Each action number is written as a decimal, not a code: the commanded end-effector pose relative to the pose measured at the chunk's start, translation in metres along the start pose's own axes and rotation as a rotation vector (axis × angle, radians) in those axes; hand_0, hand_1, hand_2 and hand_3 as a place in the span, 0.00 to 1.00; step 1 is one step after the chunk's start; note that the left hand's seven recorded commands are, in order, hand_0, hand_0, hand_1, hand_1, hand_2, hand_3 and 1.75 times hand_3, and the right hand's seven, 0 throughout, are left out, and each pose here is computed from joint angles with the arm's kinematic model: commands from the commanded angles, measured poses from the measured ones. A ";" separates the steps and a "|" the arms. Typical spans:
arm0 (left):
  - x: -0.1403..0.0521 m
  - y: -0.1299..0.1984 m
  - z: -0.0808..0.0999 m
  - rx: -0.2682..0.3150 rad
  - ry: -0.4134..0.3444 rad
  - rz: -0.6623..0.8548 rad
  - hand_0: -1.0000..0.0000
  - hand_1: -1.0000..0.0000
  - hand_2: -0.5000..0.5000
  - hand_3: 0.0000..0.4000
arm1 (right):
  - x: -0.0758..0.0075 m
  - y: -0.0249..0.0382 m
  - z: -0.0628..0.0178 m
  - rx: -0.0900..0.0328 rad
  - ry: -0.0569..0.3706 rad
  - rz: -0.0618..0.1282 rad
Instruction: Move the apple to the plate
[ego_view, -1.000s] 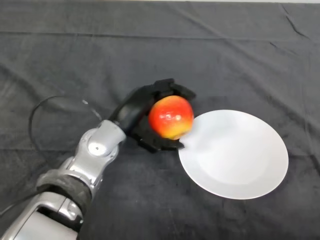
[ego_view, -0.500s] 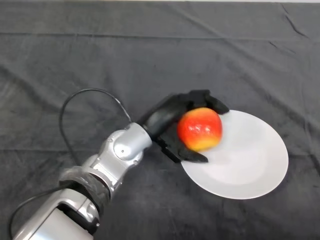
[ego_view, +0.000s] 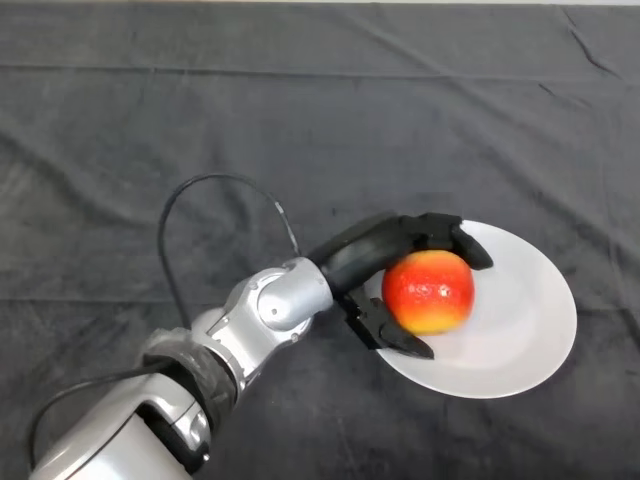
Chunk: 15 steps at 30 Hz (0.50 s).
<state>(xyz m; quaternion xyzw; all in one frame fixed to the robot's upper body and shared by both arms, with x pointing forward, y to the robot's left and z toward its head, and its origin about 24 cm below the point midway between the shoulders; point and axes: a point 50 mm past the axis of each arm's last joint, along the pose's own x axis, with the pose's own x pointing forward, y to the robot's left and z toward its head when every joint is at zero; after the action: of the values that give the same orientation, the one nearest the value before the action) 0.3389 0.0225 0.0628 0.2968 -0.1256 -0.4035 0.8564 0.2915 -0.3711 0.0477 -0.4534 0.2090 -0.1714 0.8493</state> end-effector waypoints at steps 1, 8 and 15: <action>0.016 0.012 0.029 0.068 -0.096 -0.018 0.00 0.30 0.35 1.00 | -0.0163 0.0384 -0.0290 -0.053 0.090 0.126; 0.018 0.008 0.031 0.084 -0.079 -0.053 0.83 1.00 0.42 0.17 | -0.0163 0.0384 -0.0290 -0.053 0.090 0.126; 0.020 0.009 0.031 0.087 -0.071 -0.057 1.00 1.00 0.50 0.00 | -0.0163 0.0384 -0.0290 -0.053 0.090 0.126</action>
<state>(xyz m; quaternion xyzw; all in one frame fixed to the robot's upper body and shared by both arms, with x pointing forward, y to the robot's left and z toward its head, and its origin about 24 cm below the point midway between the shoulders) 0.3357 0.0131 0.0616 0.3054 -0.1151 -0.4203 0.8466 0.2916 -0.3711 0.0478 -0.4534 0.2086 -0.1715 0.8494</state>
